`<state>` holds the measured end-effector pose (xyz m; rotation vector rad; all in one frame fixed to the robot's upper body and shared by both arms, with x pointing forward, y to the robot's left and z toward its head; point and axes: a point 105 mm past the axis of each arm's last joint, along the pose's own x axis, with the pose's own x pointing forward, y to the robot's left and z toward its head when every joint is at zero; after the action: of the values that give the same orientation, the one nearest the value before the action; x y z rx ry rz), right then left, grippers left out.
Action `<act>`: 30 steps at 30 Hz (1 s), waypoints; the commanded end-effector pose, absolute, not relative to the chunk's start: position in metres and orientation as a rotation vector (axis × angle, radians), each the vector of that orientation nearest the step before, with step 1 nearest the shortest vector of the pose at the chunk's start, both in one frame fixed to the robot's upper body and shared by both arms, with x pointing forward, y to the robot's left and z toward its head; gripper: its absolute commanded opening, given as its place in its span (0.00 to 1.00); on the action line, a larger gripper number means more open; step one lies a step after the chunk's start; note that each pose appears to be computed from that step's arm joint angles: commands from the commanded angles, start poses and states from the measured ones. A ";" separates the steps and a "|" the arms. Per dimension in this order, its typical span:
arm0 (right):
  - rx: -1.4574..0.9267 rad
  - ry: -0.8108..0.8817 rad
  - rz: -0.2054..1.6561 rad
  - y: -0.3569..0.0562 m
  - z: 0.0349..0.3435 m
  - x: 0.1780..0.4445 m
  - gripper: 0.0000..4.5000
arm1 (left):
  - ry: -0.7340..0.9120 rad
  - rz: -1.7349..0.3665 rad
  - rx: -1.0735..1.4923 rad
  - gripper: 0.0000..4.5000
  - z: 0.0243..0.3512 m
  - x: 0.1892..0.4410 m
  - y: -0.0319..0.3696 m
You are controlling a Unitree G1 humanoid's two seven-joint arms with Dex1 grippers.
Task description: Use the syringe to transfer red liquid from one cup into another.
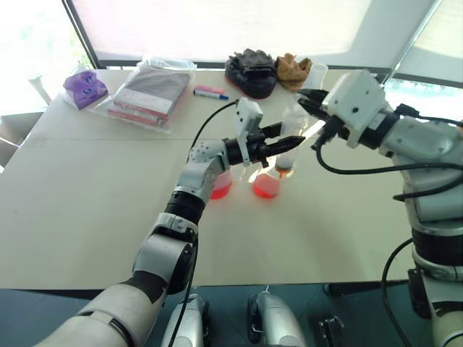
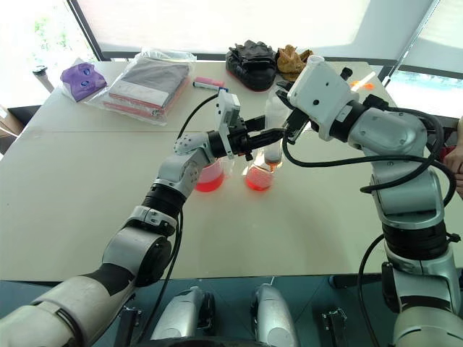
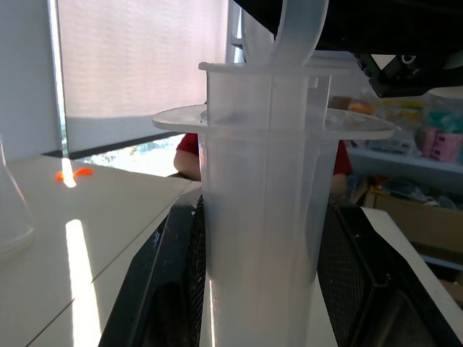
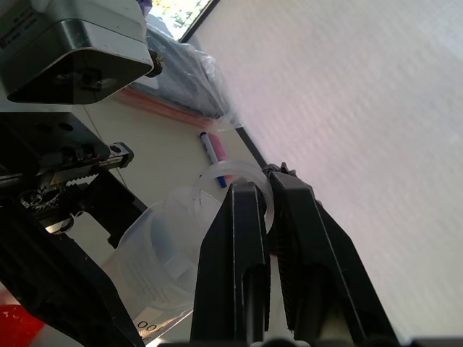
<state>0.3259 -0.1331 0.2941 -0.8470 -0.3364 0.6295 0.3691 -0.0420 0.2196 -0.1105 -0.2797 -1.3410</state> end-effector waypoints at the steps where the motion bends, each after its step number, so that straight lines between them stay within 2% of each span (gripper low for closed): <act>1: -0.862 -0.304 0.816 -0.104 0.270 0.313 0.01 | -0.408 -1.320 -0.153 0.36 0.255 0.367 -0.039; 8: -0.839 -0.308 0.808 -0.104 0.274 0.312 0.01 | -0.415 -1.324 -0.147 0.36 0.260 0.365 -0.032; 16: -0.771 -0.337 0.763 -0.109 0.293 0.312 0.01 | -0.409 -1.343 -0.122 0.36 0.267 0.356 -0.017; 19: -0.773 -0.351 0.733 -0.113 0.299 0.314 0.22 | -0.418 -1.332 -0.120 0.36 0.270 0.356 -0.014; 26: -0.810 -0.352 0.707 -0.119 0.302 0.315 0.99 | -0.426 -1.318 -0.120 0.36 0.272 0.356 -0.013; 30: -0.782 -0.388 0.639 -0.138 0.322 0.313 0.99 | -0.445 -1.309 -0.134 0.36 0.278 0.355 -0.013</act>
<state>0.3160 -0.1229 0.3028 -0.7853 -0.3457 0.7082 0.3651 -0.0131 0.2462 -0.1437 -0.3185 -1.2877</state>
